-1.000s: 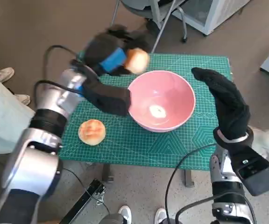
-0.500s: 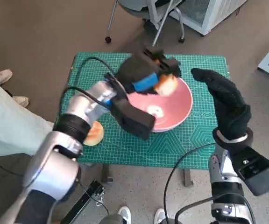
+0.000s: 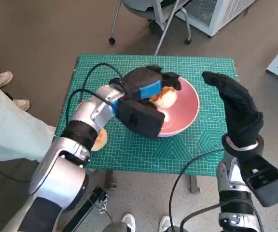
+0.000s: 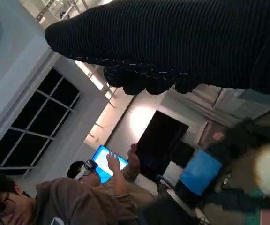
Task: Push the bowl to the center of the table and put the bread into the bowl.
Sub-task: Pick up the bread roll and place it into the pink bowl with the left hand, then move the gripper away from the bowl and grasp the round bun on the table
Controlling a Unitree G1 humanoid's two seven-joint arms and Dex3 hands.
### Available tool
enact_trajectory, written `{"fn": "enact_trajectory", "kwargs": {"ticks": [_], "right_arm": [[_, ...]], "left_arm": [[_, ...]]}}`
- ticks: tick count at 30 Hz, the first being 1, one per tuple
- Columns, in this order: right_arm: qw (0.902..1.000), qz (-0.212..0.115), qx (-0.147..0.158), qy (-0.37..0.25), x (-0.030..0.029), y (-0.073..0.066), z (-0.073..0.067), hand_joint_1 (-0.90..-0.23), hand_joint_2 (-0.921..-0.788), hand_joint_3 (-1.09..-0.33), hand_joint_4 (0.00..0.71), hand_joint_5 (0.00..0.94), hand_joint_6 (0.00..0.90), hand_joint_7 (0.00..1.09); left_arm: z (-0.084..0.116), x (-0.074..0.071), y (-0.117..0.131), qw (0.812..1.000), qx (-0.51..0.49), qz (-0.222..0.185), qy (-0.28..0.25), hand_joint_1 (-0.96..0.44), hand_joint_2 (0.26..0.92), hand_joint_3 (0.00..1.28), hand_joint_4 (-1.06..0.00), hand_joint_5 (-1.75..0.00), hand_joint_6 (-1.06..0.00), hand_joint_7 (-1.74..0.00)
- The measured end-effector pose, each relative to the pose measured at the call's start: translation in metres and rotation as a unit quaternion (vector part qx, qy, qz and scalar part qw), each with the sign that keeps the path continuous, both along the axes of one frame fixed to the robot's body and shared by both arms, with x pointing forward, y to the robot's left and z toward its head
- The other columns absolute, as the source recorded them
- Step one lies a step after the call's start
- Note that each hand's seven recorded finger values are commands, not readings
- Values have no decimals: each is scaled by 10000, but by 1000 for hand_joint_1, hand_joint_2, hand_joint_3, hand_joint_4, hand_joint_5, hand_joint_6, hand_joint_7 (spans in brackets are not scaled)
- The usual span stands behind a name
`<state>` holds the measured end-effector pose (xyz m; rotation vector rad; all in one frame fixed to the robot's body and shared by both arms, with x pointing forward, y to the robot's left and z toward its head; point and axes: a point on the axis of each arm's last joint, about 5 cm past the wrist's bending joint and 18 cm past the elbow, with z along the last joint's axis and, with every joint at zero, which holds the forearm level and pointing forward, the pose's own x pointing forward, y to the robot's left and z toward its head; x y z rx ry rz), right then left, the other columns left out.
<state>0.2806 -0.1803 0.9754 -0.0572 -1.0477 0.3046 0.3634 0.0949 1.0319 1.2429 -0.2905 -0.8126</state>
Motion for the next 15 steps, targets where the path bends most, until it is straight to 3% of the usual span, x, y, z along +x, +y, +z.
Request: {"fn": "enact_trajectory", "kwargs": {"ticks": [6,15], "right_arm": [[10000,-71,30,-35,-3,-2,-6,-567,-921,-693,330,3,-1,813],[9999,-98,55,9,3,9,-41,-572,-921,-694,329,2,-1,808]], "left_arm": [[75,-37,202,9982,-508,-300,-128,-283,785,52,0,-1,0,-192],[231,-240,734,9831,-1422,-510,-1034,-178,777,23,1,1,-84,-233]]}}
